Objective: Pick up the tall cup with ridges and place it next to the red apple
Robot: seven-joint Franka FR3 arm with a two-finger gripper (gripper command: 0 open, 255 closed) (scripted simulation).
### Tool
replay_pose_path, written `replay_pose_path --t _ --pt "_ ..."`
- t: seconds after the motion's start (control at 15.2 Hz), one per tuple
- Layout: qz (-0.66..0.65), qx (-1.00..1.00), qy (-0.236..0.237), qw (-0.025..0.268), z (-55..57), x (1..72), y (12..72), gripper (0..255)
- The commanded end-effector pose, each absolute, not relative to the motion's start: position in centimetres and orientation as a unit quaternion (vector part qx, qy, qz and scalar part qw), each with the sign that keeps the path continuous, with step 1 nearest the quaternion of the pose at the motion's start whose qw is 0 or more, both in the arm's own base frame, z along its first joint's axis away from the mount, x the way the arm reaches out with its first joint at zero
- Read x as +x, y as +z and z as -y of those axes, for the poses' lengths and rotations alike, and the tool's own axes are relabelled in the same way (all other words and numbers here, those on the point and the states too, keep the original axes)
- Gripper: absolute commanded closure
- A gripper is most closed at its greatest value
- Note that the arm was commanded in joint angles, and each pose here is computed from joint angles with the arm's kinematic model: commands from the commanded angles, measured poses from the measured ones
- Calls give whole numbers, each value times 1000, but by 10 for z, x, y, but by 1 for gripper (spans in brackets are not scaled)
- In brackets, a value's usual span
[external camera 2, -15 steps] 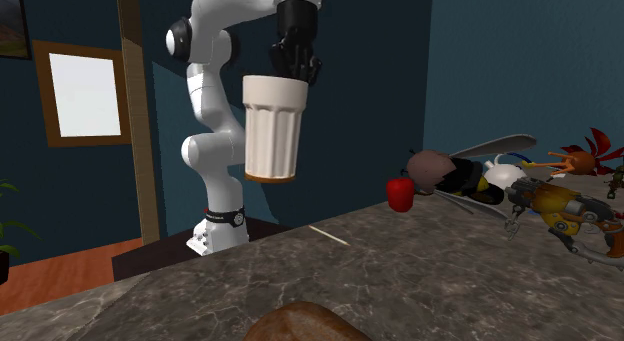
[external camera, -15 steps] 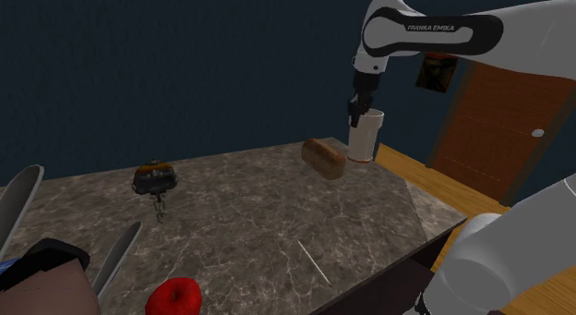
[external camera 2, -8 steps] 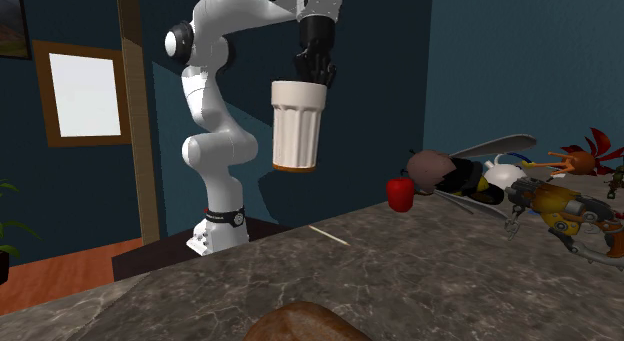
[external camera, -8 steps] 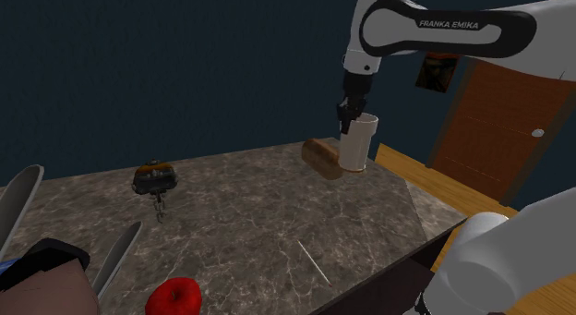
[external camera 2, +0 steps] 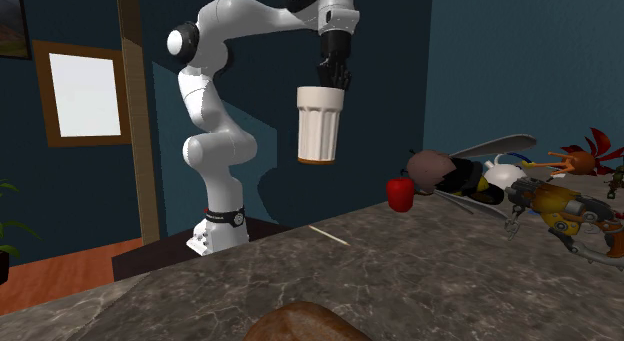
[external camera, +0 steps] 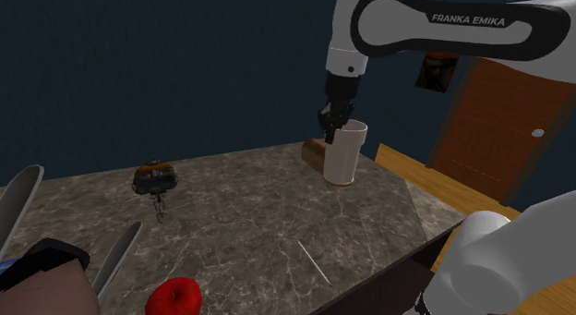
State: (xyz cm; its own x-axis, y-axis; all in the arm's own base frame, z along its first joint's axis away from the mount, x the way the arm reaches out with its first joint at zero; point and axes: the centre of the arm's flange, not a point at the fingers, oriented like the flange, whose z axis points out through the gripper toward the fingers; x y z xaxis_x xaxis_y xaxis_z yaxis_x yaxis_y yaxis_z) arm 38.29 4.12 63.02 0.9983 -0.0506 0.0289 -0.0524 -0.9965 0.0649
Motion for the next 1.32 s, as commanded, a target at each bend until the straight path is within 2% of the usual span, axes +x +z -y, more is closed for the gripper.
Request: replay_pose_path --t 0.0,1.25 --pt "27 999 14 33 -67 379 629 255" --pt "27 999 14 33 -316 347 630 255"
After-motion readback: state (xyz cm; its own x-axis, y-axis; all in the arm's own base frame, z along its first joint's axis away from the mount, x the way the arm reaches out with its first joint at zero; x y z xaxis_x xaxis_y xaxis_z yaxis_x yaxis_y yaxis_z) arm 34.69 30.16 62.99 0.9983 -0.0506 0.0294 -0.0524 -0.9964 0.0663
